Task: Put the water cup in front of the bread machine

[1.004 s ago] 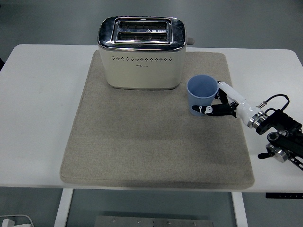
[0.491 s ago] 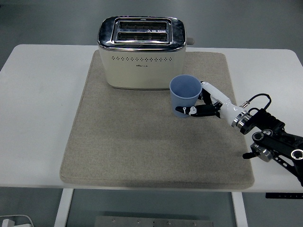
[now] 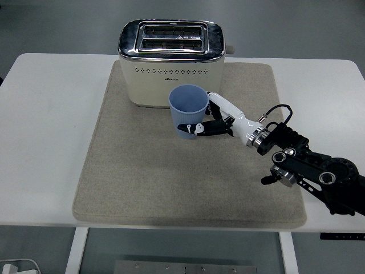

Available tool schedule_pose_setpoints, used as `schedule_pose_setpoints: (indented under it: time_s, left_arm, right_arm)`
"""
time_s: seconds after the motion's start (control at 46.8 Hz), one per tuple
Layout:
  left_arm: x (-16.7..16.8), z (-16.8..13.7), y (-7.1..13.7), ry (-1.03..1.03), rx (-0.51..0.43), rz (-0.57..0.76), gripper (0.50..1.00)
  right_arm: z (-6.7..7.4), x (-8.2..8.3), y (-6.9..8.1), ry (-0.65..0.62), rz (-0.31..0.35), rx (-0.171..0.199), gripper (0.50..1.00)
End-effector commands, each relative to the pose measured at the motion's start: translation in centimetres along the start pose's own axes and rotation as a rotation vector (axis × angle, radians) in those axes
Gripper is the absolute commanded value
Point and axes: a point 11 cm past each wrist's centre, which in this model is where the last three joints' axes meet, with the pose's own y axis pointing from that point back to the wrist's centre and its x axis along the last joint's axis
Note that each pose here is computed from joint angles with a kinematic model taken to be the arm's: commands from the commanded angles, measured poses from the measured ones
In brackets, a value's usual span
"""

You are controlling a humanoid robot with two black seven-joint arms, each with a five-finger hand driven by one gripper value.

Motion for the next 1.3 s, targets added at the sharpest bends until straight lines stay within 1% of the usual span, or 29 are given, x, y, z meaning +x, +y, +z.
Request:
schedule_pose_setpoints:
  time_s: [0.0,0.085,0.214,0.321,0.427,0.47,0.598,0.62,0.662,0.705,0.812,1.282]
  left_arm:
    - [0.0,0.0,0.0,0.0,0.0,-0.001,1.0]
    - [0.0,0.0,0.0,0.0,0.0,0.0,1.0]
    - [0.0,0.0,0.0,0.0,0.0,0.0,1.0]
    - [0.0,0.0,0.0,0.0,0.0,-0.001,1.0]
    - [0.0,0.0,0.0,0.0,0.0,0.0,1.0]
    - [0.0,0.0,0.0,0.0,0.0,0.0,1.0]
    - [0.0,0.0,0.0,0.0,0.0,0.0,1.0]
    - [0.0,0.0,0.0,0.0,0.0,-0.001,1.0]
    - [0.0,0.0,0.0,0.0,0.0,-0.001,1.0]
    - [0.0,0.0,0.0,0.0,0.0,0.0,1.0]
    - [0.0,0.0,0.0,0.0,0.0,-0.001,1.0]
    - [0.0,0.0,0.0,0.0,0.0,-0.001,1.0]
  right_arm:
    - [0.0,-0.6,-0.9,-0.001,-0.002,0.0,0.5]
    - [-0.1,-1.3,-1.8,-0.003,-0.009,0.002,0.5]
    - [0.4,-1.8,-2.4,-0.008,-0.005,-0.013,0.5]
    - [0.4,-2.3,-2.9,-0.009,-0.009,-0.012,0.5]
    - [0.5,-2.0,-2.9,-0.007,-0.002,-0.017,0.5]
    - [0.5,-2.0,-2.9,-0.006,-0.001,-0.017,0.594]
    - [0.6,-2.1,-2.9,-0.007,-0.003,-0.018,0.754]
    - [0.6,-2.1,-2.9,-0.007,-0.003,-0.018,0.796]
    - [0.6,-2.1,-2.9,-0.006,-0.002,-0.019,0.929]
    - [0.5,-2.2,-3.0,-0.007,-0.006,-0.016,0.936]
    - [0.4,-2.7,-3.2,-0.013,-0.013,-0.011,0.934]
    - [0.2,-2.6,-3.2,-0.01,-0.012,-0.008,0.936]
